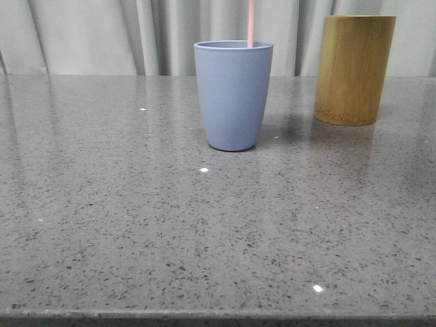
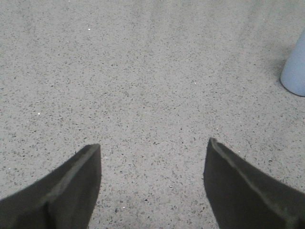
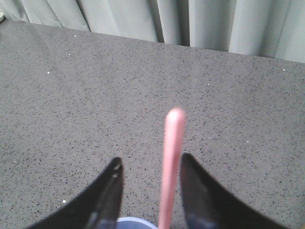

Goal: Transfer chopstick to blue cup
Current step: 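Carry the pink stick with the right gripper over the blue cup, then lower the pink stick into the blue cup and open the right gripper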

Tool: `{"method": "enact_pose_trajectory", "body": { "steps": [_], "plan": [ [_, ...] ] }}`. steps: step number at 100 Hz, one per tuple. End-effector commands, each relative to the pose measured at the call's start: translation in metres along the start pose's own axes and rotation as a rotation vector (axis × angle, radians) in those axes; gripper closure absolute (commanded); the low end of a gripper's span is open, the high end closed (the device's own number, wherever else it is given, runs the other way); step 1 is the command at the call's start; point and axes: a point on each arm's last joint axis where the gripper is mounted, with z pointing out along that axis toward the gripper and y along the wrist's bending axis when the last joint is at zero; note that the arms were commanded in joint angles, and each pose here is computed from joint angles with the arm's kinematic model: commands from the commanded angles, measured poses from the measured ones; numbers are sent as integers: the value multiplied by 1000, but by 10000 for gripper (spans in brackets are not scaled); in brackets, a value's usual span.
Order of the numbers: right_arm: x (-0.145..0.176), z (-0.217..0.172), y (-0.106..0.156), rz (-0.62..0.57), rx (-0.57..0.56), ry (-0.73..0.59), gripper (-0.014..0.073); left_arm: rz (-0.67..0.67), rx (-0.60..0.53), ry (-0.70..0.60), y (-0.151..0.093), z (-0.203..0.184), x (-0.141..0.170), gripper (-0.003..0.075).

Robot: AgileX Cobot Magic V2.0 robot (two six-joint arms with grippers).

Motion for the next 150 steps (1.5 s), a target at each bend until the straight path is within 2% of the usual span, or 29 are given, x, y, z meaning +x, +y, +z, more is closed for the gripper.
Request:
{"method": "enact_pose_trajectory", "body": {
  "steps": [1, 15, 32, 58, 72, 98, 132, 150],
  "plan": [
    [-24, -17, 7, -1, -38, -128, 141, -14, 14, -88, -2, -3, -13, 271],
    [-28, -24, 8, -3, -41, -142, 127, -14, 14, -88, -2, -3, -13, 272],
    [-43, -55, 4, -62, -11, -189, 127, -14, 14, -88, -2, -3, -13, 272],
    [-53, -120, -28, -139, 191, -149, 127, -14, 14, -88, -2, -3, -13, 272],
    [-48, -162, -41, -161, 296, -152, 127, -14, 14, -88, -2, -3, -13, 272],
    [-4, -222, -60, -166, 465, -79, 127, -14, 14, -88, -2, -3, -13, 272],
    [73, -270, -65, -183, 494, -119, 127, -14, 14, -88, -2, -3, -13, 272],
    [110, -279, -69, -125, 488, -147, 127, -14, 14, -88, -2, -3, -13, 272]
  ]
}}
